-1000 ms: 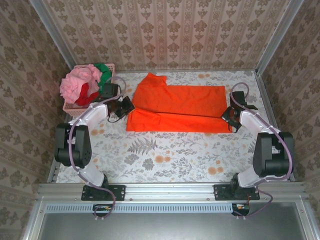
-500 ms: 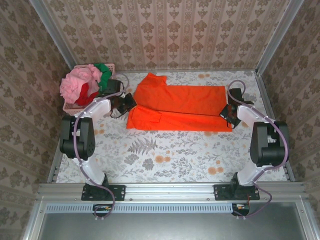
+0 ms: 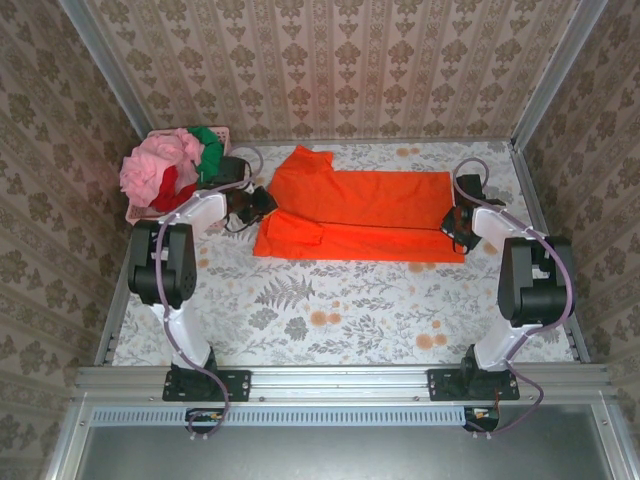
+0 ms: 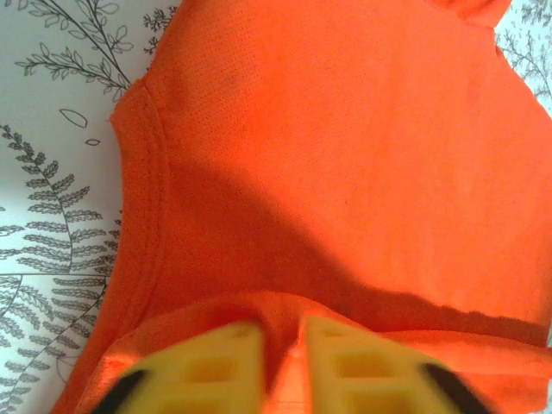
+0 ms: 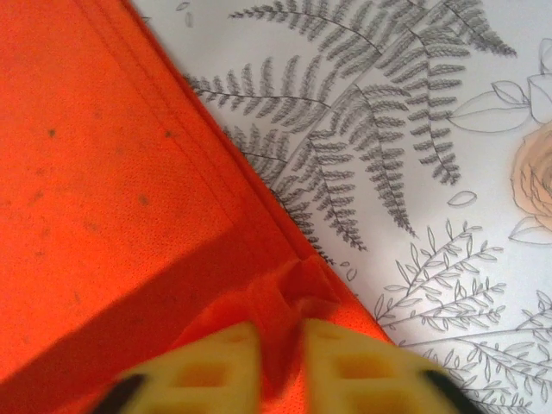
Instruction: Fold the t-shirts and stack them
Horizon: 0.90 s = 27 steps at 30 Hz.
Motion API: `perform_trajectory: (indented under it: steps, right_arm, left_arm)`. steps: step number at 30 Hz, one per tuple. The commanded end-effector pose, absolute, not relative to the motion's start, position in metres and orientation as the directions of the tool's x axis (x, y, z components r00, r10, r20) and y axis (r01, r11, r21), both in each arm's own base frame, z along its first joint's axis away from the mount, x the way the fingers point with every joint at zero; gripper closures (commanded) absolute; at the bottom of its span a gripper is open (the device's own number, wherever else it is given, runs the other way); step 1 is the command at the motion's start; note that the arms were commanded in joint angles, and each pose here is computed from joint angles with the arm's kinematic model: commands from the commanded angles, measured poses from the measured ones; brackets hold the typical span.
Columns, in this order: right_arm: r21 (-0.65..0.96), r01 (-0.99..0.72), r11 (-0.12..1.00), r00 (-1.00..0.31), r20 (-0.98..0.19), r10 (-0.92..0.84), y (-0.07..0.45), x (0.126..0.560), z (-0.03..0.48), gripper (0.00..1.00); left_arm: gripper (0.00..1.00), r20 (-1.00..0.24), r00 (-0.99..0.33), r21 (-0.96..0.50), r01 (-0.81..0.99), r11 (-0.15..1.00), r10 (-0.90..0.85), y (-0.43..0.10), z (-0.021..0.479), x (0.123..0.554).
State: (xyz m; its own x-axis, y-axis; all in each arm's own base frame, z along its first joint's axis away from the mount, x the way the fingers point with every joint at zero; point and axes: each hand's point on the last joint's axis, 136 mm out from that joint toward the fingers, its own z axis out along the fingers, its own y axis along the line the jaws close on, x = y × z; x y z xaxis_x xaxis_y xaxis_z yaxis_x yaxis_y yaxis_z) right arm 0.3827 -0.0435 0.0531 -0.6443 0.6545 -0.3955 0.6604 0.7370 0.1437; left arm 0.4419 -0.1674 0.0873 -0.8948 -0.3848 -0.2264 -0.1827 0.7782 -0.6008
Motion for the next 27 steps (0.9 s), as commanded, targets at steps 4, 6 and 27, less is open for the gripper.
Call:
perform_trajectory:
  steps: [4, 6, 27]
  right_arm:
    - [0.261, 0.548, 0.795, -0.608, -0.529, 0.592, -0.034, 0.390, 0.090, 0.37]
    - [0.270, 0.503, 0.821, -0.609, -0.564, 0.558, -0.026, 0.385, 0.098, 0.32]
    - [0.236, 0.496, 0.836, -0.783, -0.295, 0.548, 0.017, 0.299, 0.008, 0.36]
  left_arm:
    - [0.32, -0.279, -0.889, -0.624, -0.120, 0.772, -0.364, -0.175, 0.103, 0.444]
    - [0.16, -0.315, -0.878, -0.606, -0.106, 0.789, -0.359, -0.172, 0.111, 0.437]
    - [0.07, -0.159, -0.917, -0.545, -0.228, 0.807, -0.366, -0.173, 0.020, 0.333]
